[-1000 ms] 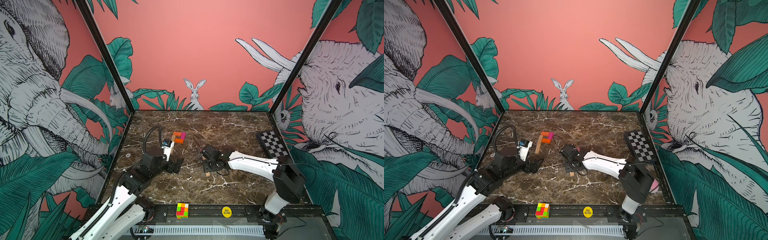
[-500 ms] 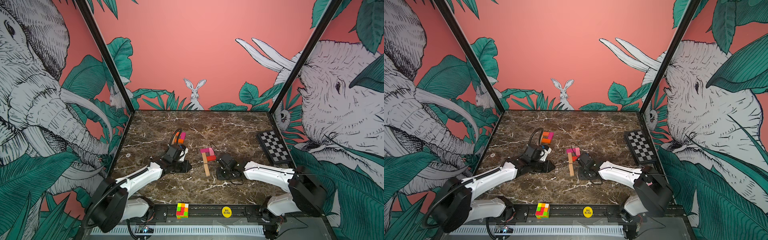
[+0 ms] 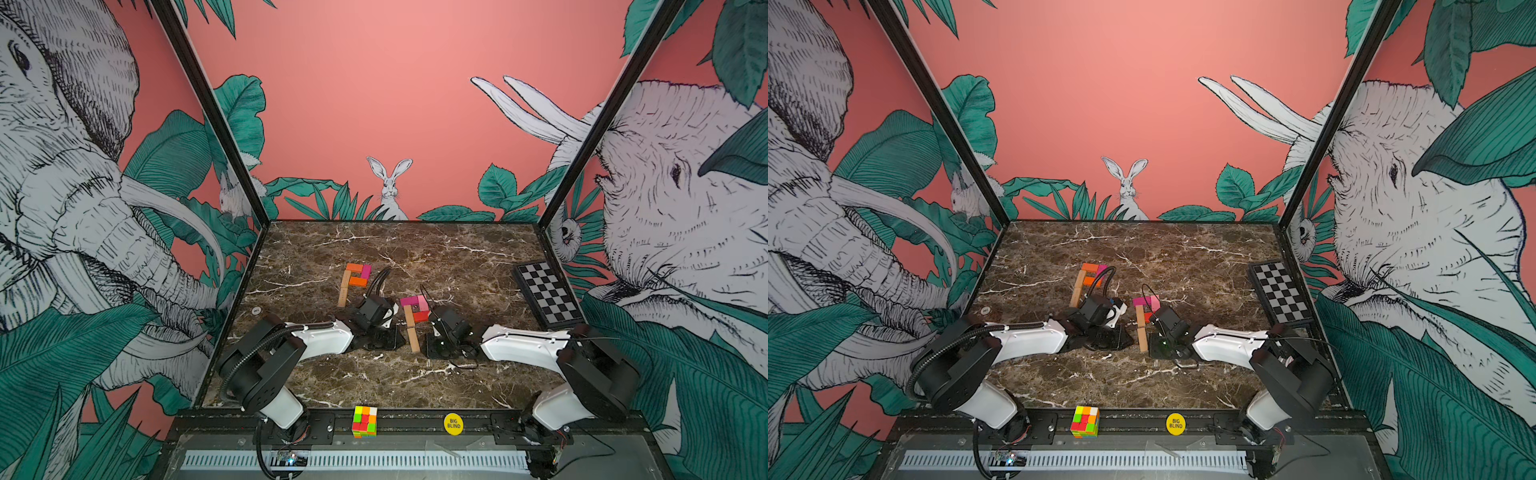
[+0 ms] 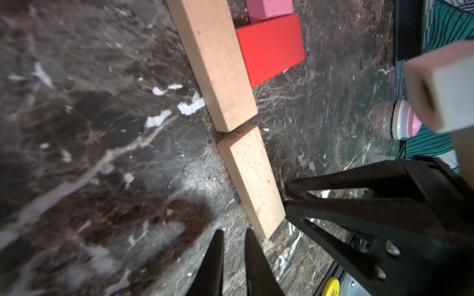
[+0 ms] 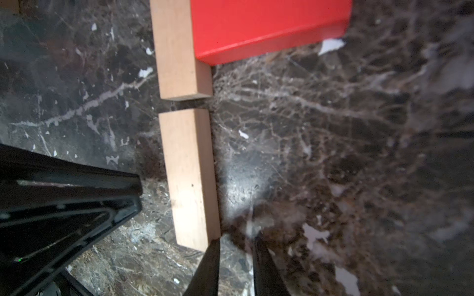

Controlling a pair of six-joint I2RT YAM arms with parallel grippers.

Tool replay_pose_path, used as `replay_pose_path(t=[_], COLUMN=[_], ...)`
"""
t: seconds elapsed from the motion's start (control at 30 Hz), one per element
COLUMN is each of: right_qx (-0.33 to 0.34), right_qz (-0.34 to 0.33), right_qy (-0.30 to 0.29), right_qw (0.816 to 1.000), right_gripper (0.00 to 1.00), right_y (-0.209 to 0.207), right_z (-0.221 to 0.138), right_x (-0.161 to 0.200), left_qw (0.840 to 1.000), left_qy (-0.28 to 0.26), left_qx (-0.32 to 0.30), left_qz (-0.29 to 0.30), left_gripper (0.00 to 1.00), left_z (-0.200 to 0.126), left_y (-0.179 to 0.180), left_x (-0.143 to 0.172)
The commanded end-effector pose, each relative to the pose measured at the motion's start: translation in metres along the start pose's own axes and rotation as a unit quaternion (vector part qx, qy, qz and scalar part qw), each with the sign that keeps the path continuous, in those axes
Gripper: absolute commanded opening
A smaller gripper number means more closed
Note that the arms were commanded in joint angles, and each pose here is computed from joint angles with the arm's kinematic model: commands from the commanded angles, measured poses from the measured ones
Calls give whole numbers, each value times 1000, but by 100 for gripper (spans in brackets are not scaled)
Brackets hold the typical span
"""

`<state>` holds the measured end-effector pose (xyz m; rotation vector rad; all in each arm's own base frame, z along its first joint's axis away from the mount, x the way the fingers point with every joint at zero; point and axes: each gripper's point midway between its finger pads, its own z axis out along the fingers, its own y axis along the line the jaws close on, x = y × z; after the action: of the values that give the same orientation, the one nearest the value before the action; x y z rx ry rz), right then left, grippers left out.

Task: Assemble the letter p with building blocks
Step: Assemble the building block at the center of the board.

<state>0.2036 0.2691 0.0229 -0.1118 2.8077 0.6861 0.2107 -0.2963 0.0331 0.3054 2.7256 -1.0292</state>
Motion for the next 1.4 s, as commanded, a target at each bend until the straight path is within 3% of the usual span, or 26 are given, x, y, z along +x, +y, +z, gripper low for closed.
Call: replay_pose_path(t=[0.0,0.33,0.67,1.37], right_qx=[9,17,-5,19], right_qz=[11,10,15,24], right_qy=[13,22,43,27], right_qw=[1000,1000,999,999], right_gripper=[23,23,20,17], right_y=[-10,-17,-4,-12], right_z=[5,-3,13,14], right_x=[8,20,38,33], left_qw=[1000,1000,1000,1000], left_qy=[-19,-13,-9,-1], left_qx=[15,11,10,5], left_qz=[0,-2,-5,-9], left_gripper=[19,19,19,20], left_z=[1,9,10,17], left_y=[-12,-7,-4,1], left_x=[-15,-13,-10,-6])
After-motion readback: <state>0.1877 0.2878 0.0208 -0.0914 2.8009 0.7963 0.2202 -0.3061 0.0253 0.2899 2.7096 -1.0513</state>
